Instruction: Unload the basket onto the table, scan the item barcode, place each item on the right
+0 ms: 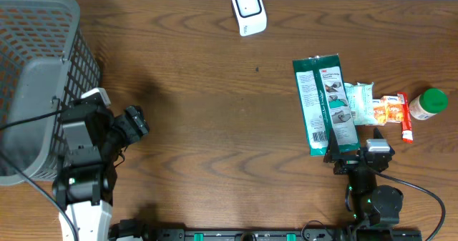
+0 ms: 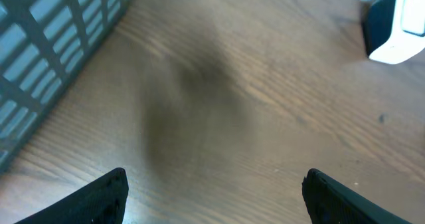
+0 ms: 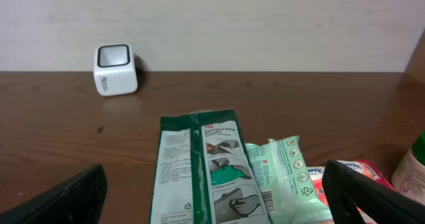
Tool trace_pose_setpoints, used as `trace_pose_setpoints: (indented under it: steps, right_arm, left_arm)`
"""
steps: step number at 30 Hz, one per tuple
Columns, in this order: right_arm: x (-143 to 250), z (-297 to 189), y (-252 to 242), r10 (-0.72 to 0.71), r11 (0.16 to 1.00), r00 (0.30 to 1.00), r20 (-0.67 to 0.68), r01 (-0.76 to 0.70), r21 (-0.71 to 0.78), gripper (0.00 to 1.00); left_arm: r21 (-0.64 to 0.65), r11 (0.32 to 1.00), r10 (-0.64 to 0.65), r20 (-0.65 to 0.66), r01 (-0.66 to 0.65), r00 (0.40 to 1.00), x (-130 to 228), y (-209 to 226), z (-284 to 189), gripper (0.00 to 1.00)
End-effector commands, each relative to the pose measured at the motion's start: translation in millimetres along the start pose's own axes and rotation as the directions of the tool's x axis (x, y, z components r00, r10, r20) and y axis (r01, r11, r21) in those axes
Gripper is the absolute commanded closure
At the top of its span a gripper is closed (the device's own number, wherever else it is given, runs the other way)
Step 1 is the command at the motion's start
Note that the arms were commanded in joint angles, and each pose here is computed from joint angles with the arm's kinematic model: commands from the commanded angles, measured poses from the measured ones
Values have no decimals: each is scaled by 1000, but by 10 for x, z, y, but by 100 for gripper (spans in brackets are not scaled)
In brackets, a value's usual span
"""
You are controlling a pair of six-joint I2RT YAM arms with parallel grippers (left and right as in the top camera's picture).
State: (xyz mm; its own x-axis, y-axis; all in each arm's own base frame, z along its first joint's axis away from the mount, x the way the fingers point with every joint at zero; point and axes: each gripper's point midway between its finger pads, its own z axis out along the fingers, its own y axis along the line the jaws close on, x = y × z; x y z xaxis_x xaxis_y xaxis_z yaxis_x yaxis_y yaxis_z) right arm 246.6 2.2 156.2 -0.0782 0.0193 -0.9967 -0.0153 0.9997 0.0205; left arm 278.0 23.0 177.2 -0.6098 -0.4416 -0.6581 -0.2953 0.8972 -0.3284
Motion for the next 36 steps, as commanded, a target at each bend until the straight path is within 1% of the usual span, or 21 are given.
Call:
trace_pose_setpoints:
  steps: [1, 5, 14, 17, 22, 28, 30, 34, 36]
  right_arm:
    - [-3, -4, 22, -1, 1000, 1000, 3, 1, -7, 1]
    - [-3, -4, 21, -1, 1000, 1000, 3, 1, -6, 1]
    - [-3, -4, 21, -1, 1000, 1000, 3, 1, -6, 1]
    - [-3, -4, 21, -1, 1000, 1000, 3, 1, -6, 1]
    - [-2, -4, 21, -1, 1000, 1000, 3, 1, -6, 1]
    - [-2, -4, 21, -1, 1000, 1000, 2, 1, -6, 1]
    - [-2, -4, 21, -1, 1000, 1000, 2, 1, -6, 1]
    - [-2, -4, 21, -1, 1000, 1000, 2, 1, -6, 1]
    - [-2, -4, 21, -1, 1000, 1000, 2, 1, -6, 1]
  left_arm:
    - [16, 1000, 14, 88, -15, 996, -112, -31, -206, 15]
    - [43, 999, 21, 170, -29, 985, -198, -90, -415, 15]
    - [89, 994, 30, 301, -59, 953, -269, -179, -797, 15]
    - [90, 994, 31, 301, -60, 953, -151, -156, -915, 15]
    - [112, 990, 48, 277, -82, 960, 77, -165, -986, 15]
    - [143, 984, 55, 335, -109, 941, 238, -142, -1012, 15]
    - [158, 980, 55, 371, -121, 927, 242, -151, -1001, 15]
    - [203, 966, 42, 495, -163, 868, 155, -213, -1032, 15]
    - [233, 952, 25, 585, -198, 811, 60, -276, -1099, 15]
